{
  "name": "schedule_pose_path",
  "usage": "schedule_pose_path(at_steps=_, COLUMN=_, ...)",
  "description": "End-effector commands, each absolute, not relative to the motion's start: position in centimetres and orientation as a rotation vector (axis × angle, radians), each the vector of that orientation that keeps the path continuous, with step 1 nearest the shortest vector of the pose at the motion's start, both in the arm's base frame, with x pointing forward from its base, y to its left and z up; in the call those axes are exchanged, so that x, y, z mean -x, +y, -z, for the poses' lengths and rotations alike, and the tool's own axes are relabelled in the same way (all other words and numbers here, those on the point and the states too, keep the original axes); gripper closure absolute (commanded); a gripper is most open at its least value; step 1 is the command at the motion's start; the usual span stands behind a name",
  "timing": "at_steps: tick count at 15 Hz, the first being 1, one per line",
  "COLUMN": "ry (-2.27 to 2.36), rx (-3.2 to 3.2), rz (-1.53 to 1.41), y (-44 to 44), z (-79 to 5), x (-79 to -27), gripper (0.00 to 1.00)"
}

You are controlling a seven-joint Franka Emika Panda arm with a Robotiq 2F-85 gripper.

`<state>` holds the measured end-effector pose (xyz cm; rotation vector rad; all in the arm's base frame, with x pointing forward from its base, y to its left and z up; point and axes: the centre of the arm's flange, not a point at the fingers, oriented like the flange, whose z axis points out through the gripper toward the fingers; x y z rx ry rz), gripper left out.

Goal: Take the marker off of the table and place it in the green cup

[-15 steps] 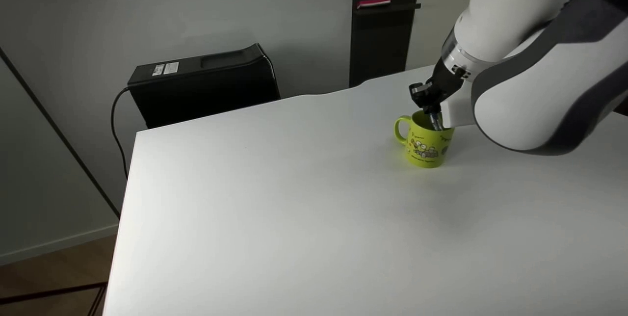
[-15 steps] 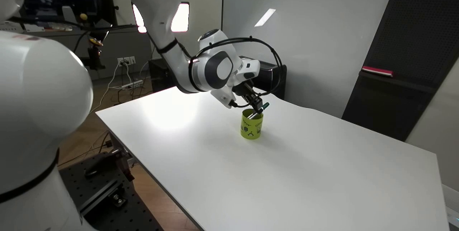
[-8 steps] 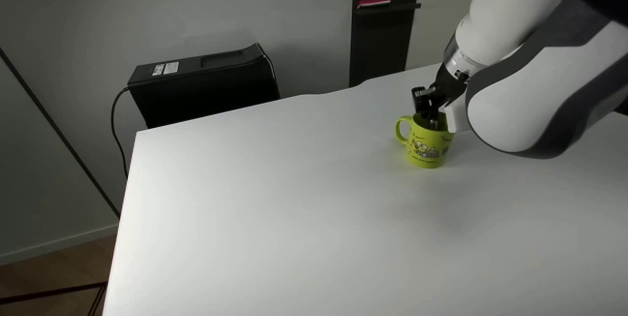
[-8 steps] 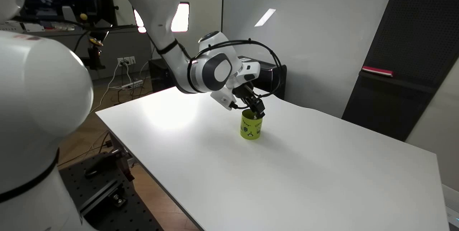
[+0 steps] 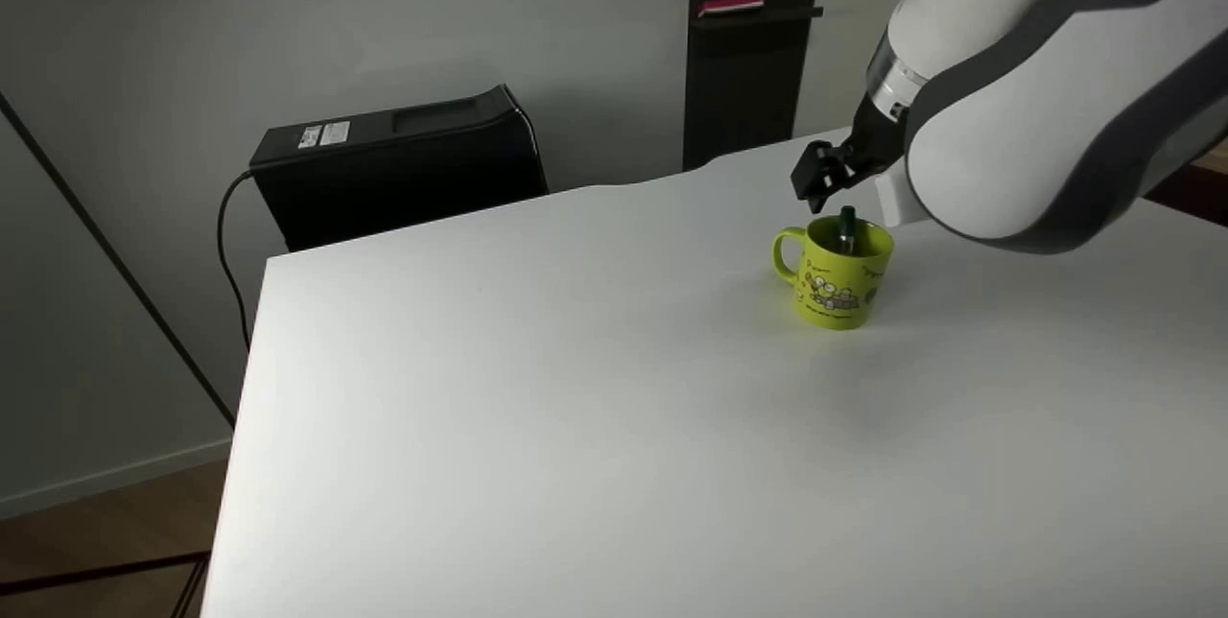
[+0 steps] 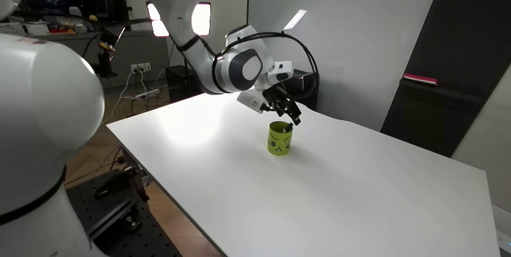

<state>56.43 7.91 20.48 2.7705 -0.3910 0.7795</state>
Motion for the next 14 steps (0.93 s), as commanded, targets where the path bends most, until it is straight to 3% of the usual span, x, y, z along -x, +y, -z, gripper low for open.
schedule_pose_path(at_steps=1, ry=-0.291, rx=-2.865, rz=-0.638, y=7.7, z=-24.6, x=-57.6, gripper=0.0)
schedule_pose_path(at_steps=10, ry=0.048, rx=-3.029, rz=-0.135, y=6.2, z=-29.2, x=-58.4, gripper=0.0)
schedule_pose_path(at_steps=11, ry=-0.009, rx=-3.002, rz=-0.235, y=6.8, z=-28.4, x=-57.7, gripper=0.0)
schedule_pose_path(at_steps=14, ry=0.032, rx=-3.027, rz=-0.171, y=6.2, z=-29.2, x=-57.6, gripper=0.0)
